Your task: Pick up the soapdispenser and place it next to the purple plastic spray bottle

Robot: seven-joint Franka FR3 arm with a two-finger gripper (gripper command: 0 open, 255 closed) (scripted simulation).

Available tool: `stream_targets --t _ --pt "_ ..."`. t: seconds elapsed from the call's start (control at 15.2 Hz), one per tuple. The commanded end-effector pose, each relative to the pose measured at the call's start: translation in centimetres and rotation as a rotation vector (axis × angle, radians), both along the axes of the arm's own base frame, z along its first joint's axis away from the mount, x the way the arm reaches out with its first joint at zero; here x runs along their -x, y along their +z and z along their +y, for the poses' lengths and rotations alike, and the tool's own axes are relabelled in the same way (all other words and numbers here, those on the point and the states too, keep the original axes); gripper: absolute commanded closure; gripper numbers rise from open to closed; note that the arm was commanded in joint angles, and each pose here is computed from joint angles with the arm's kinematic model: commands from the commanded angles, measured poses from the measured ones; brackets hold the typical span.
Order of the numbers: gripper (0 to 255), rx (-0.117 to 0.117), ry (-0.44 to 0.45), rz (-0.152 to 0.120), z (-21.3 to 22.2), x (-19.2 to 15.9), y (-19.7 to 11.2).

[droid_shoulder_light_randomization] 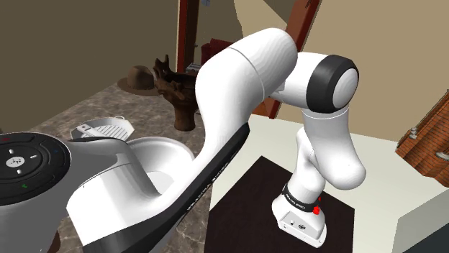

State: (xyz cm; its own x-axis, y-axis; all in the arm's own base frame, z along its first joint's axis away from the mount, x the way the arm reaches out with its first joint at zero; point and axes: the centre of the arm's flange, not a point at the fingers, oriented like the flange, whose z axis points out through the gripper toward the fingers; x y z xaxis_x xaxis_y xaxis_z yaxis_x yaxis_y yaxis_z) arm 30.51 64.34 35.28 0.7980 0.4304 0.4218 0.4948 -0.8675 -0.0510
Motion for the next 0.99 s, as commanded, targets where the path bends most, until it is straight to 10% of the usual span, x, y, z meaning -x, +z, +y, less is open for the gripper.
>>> stream_targets --t 0.0,0.07,0.92 --pt "255 0.013 -0.001 0.008 0.0 0.1 -0.8" --pt "0 0.013 -0.001 0.008 0.1 0.2 -0.7" --pt "0 0.013 -0.001 0.008 -1.2 1.8 3.7"
